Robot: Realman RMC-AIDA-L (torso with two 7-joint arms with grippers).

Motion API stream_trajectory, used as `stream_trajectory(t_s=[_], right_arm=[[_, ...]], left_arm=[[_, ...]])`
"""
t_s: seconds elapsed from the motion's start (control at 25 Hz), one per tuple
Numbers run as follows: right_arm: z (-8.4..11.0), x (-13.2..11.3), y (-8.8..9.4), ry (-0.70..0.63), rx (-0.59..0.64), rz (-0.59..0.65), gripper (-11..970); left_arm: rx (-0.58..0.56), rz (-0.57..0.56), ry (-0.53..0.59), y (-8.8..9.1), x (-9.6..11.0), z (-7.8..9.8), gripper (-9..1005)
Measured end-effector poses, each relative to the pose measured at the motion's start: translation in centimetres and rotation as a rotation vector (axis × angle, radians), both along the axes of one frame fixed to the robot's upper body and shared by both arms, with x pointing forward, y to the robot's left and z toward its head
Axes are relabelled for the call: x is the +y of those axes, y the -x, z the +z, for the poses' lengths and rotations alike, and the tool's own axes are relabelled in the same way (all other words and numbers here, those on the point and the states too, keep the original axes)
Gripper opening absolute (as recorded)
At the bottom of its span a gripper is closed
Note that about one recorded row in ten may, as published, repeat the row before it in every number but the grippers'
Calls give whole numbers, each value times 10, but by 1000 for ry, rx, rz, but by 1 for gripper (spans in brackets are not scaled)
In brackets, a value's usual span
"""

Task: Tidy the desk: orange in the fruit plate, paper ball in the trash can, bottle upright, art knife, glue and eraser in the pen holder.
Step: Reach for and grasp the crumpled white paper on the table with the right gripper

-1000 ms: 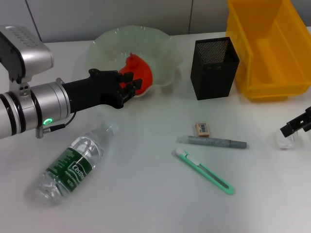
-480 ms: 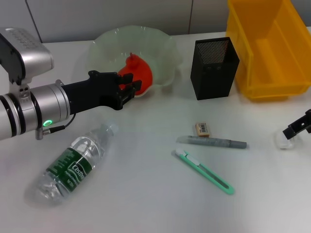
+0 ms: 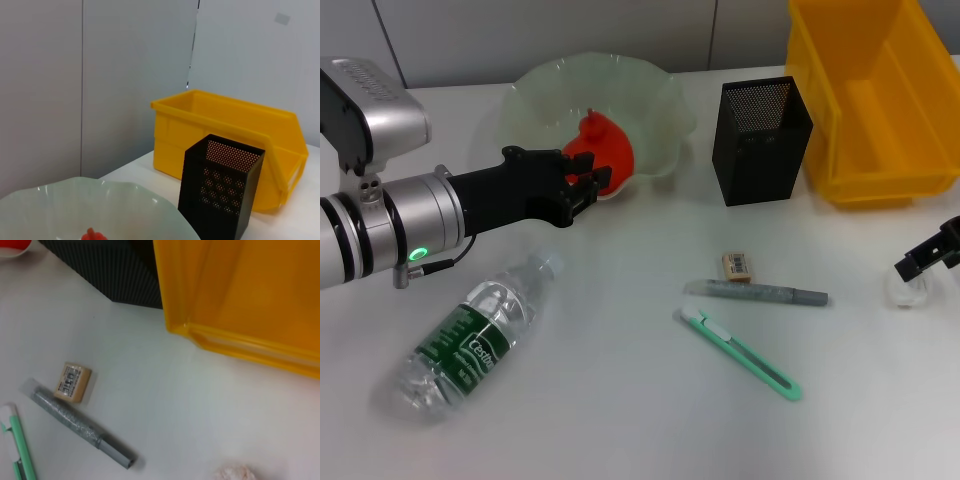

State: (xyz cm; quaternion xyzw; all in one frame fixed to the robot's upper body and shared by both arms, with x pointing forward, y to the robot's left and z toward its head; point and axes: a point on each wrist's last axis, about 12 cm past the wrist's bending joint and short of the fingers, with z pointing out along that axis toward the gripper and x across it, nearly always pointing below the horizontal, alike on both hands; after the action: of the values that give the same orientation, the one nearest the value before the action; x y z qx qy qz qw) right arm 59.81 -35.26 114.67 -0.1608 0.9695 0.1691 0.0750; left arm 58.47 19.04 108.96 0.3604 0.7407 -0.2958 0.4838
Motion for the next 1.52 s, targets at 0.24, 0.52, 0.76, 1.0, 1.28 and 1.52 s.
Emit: stream_trajectory(t_s=[0.24,0.52,0.76,1.0,1.28,1.52], right_arm=[[-4,4,0,12,10,16,812],[-7,7,-2,9,14,19,770],[-7,8,-2,8,15,19,733],[-7,7,-1,8,14,22,644],[-10,7,0,4,12,22,478],[-13,6,2,3,7,26,222]], left_arm=[[1,1,0,0,1,0,255],[2,2,-1,1,1,-1,255],[2,2,-1,1,1,-1,255],[-9,2,1,0,1,0,255],[-36,3,19,-1,1,3,255],[-53,3,24,-1,1,5,255]])
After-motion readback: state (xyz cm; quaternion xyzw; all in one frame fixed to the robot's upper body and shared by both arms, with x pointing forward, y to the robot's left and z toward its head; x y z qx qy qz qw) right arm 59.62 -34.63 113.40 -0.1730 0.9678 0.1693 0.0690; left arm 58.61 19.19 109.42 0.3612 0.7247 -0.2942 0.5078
